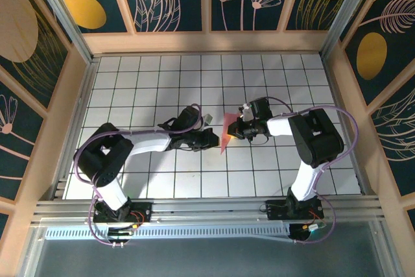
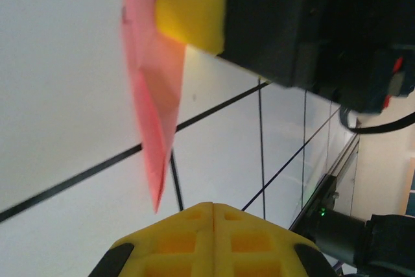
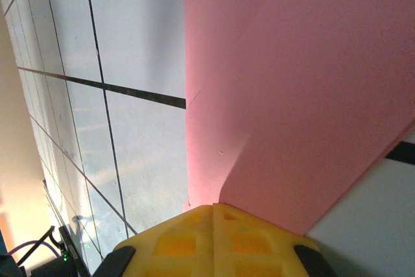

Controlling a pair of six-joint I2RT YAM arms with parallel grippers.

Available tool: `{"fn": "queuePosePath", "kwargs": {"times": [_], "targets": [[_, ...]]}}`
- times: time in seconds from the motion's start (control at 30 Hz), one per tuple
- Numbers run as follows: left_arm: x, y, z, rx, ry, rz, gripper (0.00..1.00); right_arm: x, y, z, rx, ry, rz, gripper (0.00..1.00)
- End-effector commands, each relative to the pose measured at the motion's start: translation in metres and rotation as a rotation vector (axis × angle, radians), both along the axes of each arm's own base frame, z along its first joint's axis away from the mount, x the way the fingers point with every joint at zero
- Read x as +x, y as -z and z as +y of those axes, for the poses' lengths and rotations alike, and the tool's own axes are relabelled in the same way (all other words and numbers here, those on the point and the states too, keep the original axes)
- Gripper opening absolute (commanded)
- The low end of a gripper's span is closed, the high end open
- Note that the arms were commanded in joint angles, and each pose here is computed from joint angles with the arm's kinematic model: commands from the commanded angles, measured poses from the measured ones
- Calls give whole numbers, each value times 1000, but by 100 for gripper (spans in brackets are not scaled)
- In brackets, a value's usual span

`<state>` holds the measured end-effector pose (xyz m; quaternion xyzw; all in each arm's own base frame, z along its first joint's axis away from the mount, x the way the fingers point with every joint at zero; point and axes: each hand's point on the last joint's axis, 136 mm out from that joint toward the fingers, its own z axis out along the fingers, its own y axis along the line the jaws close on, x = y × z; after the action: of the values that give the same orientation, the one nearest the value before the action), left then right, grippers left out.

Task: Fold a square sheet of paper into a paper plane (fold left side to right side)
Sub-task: Fold the wing for the fifth time at the center of the table.

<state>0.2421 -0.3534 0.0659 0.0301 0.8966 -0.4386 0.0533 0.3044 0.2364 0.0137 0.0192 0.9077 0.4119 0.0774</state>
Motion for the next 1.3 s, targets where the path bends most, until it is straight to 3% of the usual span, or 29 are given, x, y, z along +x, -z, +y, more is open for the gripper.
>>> {"fn": "queuePosePath", "kwargs": {"times": [0.0, 0.43, 1.27], "targets": [[3, 6, -12, -5, 55, 9, 0, -27, 67, -38, -243, 51, 132, 0], [27, 30, -29, 35, 53, -2, 0, -26, 64, -36, -238, 47, 127, 0], [6, 59, -15, 94, 42, 47, 0, -29, 68, -38, -249, 47, 137, 0]]}}
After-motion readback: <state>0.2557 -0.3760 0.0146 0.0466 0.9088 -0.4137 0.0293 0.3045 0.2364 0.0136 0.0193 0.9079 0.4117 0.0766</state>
